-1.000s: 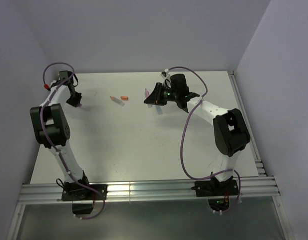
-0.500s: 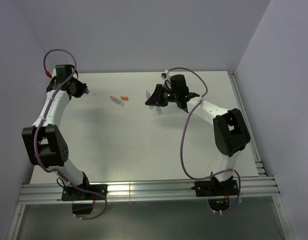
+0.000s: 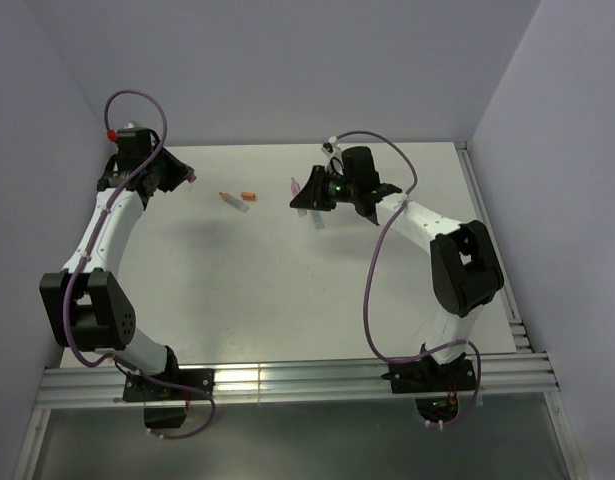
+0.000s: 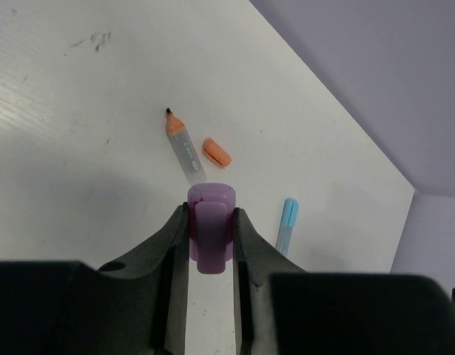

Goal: Insert the pens into the pen caps

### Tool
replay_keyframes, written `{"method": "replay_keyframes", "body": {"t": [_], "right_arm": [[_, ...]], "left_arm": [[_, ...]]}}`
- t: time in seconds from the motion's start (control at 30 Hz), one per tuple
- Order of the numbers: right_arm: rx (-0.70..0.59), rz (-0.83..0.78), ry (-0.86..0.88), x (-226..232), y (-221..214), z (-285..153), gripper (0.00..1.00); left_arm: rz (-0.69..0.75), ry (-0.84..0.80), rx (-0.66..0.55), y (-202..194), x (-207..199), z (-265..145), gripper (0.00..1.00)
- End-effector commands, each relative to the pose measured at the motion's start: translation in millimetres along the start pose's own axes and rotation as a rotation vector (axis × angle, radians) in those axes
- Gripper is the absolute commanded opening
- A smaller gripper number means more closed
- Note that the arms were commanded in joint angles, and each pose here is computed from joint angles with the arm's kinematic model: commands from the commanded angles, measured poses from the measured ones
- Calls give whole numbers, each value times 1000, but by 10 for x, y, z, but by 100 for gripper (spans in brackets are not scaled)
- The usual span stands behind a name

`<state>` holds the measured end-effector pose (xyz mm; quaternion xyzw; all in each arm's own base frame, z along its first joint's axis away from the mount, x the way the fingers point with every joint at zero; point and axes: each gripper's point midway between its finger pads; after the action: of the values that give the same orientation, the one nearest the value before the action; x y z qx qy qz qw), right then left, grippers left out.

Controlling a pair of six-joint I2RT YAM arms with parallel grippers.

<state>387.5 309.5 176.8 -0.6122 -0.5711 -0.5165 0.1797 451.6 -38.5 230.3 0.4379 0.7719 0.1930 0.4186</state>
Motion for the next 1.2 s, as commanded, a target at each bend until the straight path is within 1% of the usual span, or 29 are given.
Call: {"method": "replay_keyframes", "body": {"t": [0.0,0.03,0.27,0.47,0.63,0.73,0.97,1.07,1.17], "right_arm": [[-45,-92,79,377,154,-165,0],[-47,-93,79,384,161,-167,0],[-35,-125,86,477,103,-162,0],[-23,-177,106,645,5,-116,0],[3,-197,111,718,-89,-67,0],[37,-200,107,709,-170,36,0],[83,-238,147,923,-337,135,0],[138,-249,182,1004,-472,186,0],[162,-267,194,1087,-598,259,0]], "left_arm": [[81,-111,-38,33,-279,-151,0],[86,-143,-50,61,-344,-191,0],[125,-212,-57,-3,-492,-305,0],[137,-251,-70,-60,-532,-403,0],[136,-320,-73,-90,-637,-468,0],[144,-344,-78,-99,-667,-510,0],[143,-363,-79,-121,-684,-527,0],[140,-384,-79,-135,-710,-529,0],[136,-394,-69,-165,-723,-524,0]]}}
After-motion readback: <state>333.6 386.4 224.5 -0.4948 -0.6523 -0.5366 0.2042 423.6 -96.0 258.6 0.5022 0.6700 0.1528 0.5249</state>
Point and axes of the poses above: each gripper's point midway between its finger pads, its own z axis out along the fingers, its own x axis along the line the jaws close on, y = z × x, and after that the axes turned 13 degrees about z, right-handed
